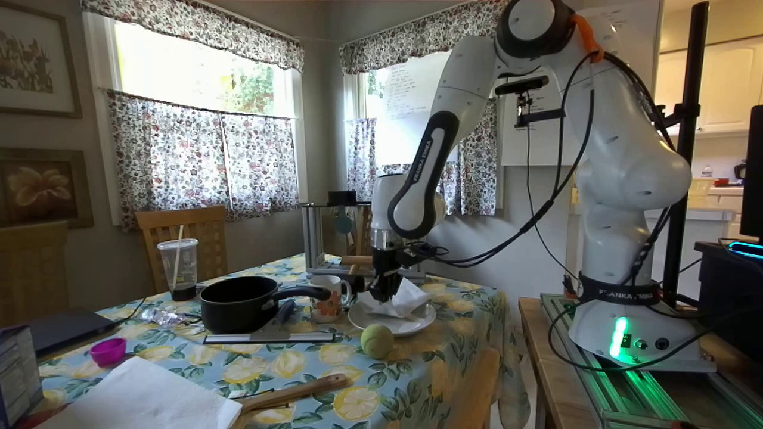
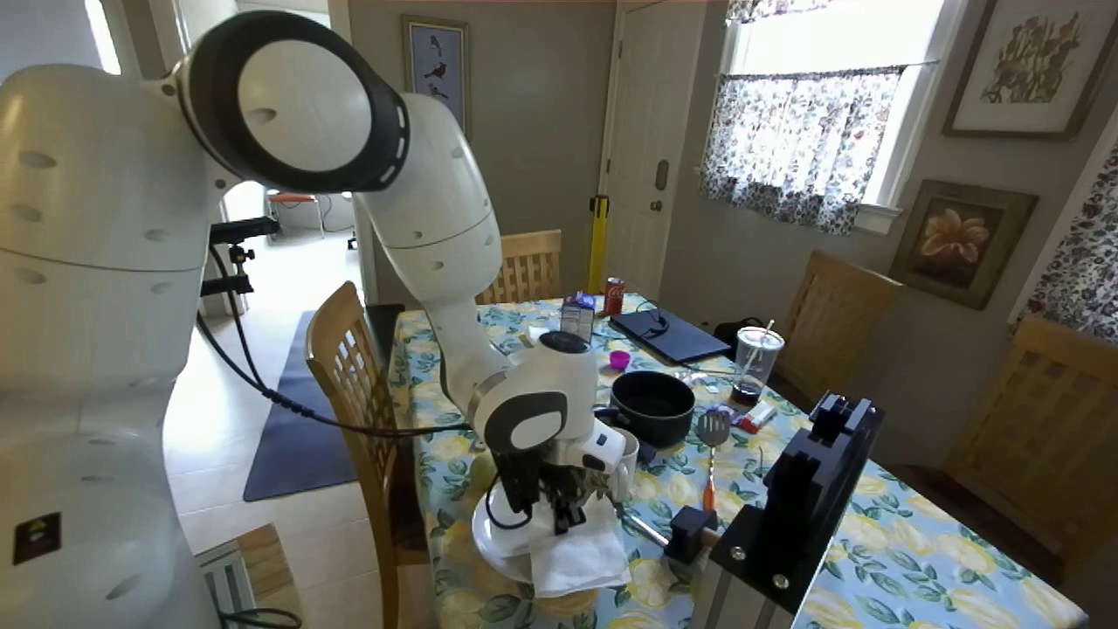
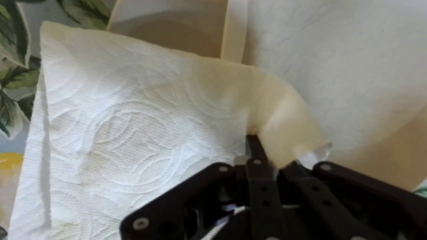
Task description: Pick up the napkin from the table and wipe the plate
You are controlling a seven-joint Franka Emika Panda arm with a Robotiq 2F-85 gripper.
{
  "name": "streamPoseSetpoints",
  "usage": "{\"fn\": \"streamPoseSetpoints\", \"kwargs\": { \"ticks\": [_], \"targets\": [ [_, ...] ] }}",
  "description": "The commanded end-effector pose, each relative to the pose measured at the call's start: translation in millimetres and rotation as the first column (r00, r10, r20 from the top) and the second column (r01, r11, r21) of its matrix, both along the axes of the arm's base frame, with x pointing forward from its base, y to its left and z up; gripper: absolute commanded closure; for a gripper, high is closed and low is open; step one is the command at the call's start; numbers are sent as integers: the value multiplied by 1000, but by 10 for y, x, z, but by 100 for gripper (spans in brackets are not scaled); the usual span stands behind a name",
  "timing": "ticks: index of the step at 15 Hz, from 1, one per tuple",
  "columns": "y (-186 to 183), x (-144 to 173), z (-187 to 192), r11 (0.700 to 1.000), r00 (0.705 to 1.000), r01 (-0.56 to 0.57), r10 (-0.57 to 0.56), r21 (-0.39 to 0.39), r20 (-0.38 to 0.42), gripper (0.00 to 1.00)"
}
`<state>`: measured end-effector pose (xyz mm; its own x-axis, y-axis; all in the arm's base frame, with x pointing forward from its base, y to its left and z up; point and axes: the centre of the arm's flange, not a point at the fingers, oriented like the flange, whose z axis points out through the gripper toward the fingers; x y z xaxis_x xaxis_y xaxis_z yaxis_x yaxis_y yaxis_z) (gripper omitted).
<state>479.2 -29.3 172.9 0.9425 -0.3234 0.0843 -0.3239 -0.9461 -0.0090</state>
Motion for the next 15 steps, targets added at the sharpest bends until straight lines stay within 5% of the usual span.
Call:
{"fn": "streamPoseSetpoints", "kwargs": {
  "ticks": [1, 8, 15],
  "targets": [
    [146, 184, -7, 999, 996, -31, 33, -23, 79, 100],
    [580, 291, -69, 990, 985, -142, 139, 21, 105, 100],
    [735, 78, -68, 960, 981, -188, 193, 209, -6, 100]
  ]
}}
